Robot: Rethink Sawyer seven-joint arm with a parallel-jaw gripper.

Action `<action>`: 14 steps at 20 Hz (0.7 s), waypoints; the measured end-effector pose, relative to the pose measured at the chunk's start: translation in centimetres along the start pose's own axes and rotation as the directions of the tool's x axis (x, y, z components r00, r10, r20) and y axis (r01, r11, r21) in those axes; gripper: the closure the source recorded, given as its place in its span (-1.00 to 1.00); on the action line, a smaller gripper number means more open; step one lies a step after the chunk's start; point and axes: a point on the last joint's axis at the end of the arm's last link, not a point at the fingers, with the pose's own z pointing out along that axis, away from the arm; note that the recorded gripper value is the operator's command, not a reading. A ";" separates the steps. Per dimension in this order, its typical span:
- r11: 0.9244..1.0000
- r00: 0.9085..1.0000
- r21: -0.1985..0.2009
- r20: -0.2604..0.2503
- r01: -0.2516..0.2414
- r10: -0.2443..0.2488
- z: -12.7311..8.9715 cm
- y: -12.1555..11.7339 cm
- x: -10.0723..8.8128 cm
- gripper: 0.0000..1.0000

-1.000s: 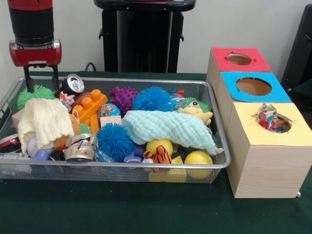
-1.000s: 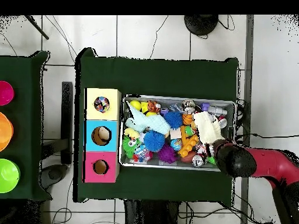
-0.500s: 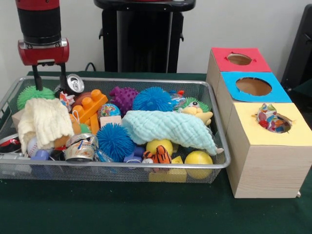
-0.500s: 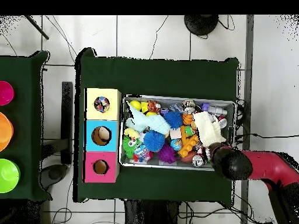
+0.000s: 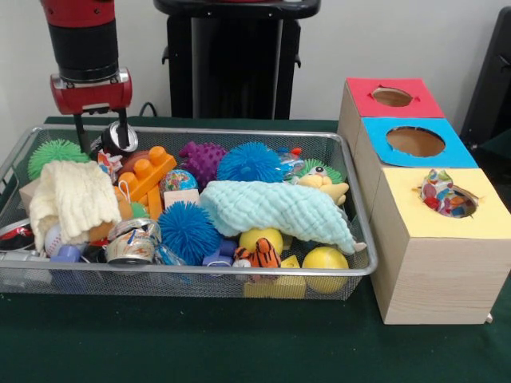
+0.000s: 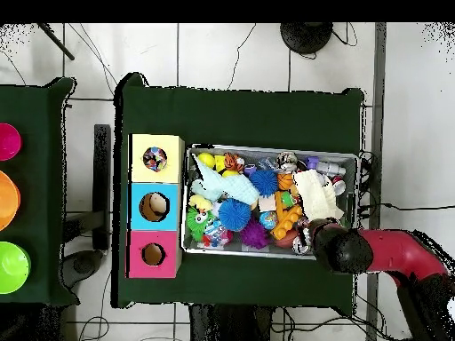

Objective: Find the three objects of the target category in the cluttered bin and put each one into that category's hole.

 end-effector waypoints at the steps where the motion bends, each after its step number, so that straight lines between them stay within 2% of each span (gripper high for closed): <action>1: 1.000 1.000 -0.006 0.004 0.003 -0.003 0.4 0.4 -0.1 -1.00; 14: 0.998 1.000 -0.054 0.011 0.017 -0.016 2.9 2.7 -0.2 -1.00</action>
